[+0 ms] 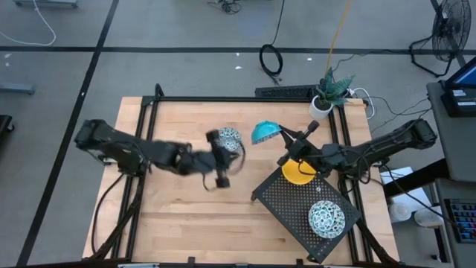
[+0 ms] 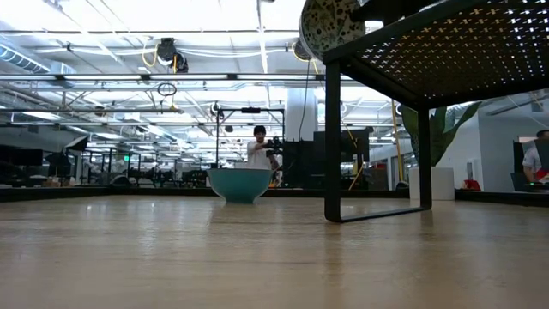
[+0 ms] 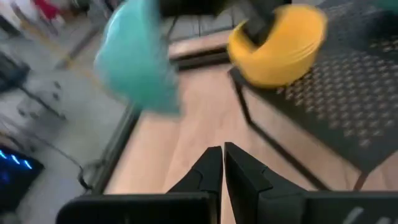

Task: Pick & Place Mini bowls
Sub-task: Stack the left blue patterned bowl on top of the blue patterned bowl on the shelf

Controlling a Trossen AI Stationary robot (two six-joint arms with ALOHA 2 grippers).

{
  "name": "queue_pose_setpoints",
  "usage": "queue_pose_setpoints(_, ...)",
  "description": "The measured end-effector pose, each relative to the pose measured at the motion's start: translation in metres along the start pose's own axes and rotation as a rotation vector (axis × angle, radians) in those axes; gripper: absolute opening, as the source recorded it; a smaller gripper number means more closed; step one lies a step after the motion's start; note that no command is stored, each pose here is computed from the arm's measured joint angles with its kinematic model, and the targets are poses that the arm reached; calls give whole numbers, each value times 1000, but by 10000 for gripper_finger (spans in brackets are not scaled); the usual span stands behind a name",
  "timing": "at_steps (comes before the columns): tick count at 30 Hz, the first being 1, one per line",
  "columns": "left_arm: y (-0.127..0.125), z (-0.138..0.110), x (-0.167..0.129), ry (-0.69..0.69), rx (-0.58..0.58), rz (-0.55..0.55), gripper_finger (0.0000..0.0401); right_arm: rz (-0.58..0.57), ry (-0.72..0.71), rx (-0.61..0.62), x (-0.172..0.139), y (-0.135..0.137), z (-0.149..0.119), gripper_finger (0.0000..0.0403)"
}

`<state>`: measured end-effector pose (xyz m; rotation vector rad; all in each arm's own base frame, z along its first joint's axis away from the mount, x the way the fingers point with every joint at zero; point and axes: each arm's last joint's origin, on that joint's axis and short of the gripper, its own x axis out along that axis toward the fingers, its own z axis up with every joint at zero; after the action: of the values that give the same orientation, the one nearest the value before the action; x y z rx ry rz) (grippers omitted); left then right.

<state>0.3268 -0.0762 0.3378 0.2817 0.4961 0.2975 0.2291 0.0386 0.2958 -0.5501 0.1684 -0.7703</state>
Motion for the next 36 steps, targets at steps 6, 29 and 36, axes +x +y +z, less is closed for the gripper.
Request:
queue_pose_setpoints(6, 52, -32, -23, -56, -109, 54, 21, 26, -70, 56, -18, -16, 12, 0)
queue_pose_setpoints(29, 113, -181, -36, -455, -352, 85, 21, 16, 49, 114, -94, -65, 198, 0)
queue_pose_setpoints(36, 113, -181, -36, -457, -344, 79, 21, 41, 36, 99, -101, -55, 191, 0)
